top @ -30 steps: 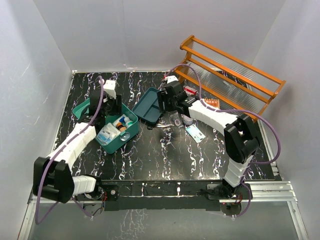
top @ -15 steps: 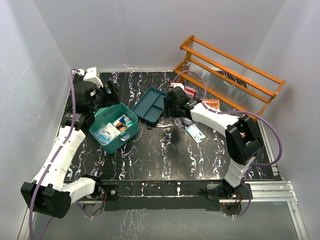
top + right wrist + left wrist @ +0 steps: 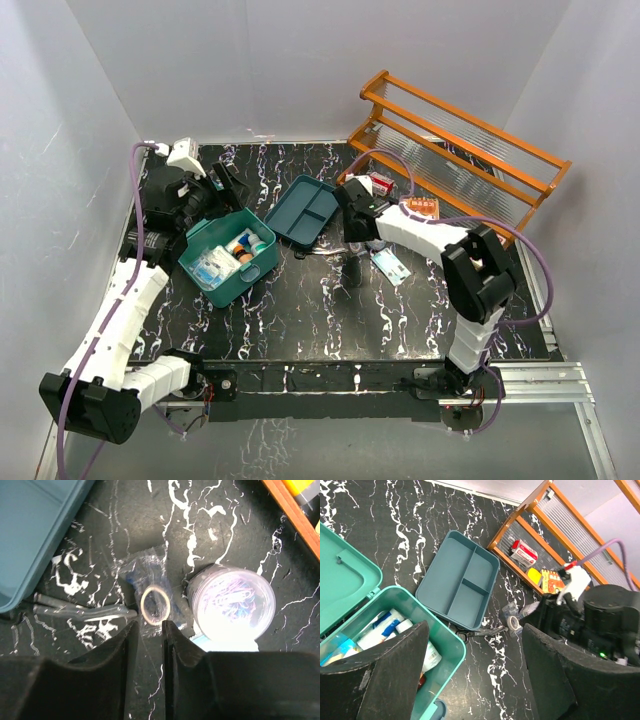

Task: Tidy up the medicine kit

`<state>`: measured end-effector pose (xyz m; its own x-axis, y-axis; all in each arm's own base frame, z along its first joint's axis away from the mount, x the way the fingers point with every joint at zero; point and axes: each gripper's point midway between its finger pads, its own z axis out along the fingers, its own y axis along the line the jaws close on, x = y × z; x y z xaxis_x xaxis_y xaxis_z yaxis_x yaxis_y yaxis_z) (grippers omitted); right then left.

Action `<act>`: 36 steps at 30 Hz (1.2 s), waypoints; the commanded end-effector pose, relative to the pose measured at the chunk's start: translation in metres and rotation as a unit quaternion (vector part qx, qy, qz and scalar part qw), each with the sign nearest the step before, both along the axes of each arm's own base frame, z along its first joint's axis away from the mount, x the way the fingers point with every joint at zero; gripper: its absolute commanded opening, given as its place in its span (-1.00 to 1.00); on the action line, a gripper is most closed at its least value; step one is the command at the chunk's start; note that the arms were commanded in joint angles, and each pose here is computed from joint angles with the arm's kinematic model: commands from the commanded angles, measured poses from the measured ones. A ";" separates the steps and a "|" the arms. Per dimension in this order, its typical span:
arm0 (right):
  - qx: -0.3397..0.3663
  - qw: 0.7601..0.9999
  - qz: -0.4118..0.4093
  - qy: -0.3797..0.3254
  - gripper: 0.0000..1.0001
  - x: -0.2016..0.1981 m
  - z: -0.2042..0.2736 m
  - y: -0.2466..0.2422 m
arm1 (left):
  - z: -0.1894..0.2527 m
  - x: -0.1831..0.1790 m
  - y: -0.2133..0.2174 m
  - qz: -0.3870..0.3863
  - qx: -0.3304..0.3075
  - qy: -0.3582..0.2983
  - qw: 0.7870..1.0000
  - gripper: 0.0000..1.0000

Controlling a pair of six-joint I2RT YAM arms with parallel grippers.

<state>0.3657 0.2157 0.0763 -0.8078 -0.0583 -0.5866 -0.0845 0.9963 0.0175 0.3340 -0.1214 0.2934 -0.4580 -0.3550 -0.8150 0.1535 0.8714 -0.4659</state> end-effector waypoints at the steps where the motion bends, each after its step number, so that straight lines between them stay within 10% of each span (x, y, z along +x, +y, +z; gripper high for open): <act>1: -0.018 0.999 -0.033 -0.009 -0.55 0.023 0.000 -0.003 | 0.017 -0.006 -0.007 -0.013 -0.029 -0.021 0.999 0.45; 36: -0.008 0.998 0.032 0.049 -0.65 0.022 -0.039 0.016 | 0.012 0.007 -0.008 -0.013 -0.017 -0.023 1.000 0.46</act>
